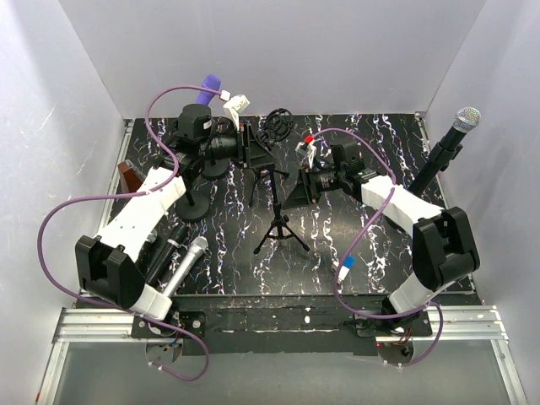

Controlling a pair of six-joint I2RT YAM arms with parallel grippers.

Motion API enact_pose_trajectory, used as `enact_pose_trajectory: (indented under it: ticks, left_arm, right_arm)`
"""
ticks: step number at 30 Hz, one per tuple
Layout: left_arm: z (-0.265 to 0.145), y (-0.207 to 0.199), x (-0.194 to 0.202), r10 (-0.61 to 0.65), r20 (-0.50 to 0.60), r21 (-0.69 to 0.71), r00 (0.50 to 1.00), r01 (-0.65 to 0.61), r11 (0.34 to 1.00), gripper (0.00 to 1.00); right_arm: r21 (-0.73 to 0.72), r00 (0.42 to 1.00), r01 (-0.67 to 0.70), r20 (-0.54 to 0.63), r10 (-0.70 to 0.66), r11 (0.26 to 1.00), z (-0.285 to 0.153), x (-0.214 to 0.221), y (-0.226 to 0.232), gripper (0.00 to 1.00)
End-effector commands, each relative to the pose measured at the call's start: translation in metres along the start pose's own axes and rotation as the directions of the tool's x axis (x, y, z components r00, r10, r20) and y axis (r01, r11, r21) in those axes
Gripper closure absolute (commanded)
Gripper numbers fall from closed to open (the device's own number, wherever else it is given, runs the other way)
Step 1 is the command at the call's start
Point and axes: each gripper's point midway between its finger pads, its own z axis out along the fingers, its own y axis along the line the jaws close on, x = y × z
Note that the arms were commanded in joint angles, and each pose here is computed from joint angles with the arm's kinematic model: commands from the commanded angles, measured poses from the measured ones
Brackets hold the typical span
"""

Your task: Remove the microphone from the stand

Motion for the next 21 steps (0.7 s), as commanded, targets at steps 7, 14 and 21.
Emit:
enact_pose_trajectory:
  ticks: [7,14,21]
  left_arm:
    - [0.003,0.026,0.047,-0.127,-0.116,-0.085,0.985,0.117,0.989,1.00]
    - [0.004,0.028,0.046,-0.125,-0.116,-0.086,0.985,0.116,0.990,1.00]
    - [0.006,0.031,0.048,-0.139,-0.115,-0.090,0.984,0.129,0.988,1.00]
  right_arm:
    - [-0.007,0.998,0.061,0.002,-0.061,0.998,0.000,0.001,0.006,0.89]
    - [0.191,0.872,0.490,-0.085,-0.483,0.851,-0.003,-0.004,-0.019,0.99]
    - [0.439,0.219,0.891,-0.189,-0.957,0.117,-0.023,-0.065,-0.019,0.99]
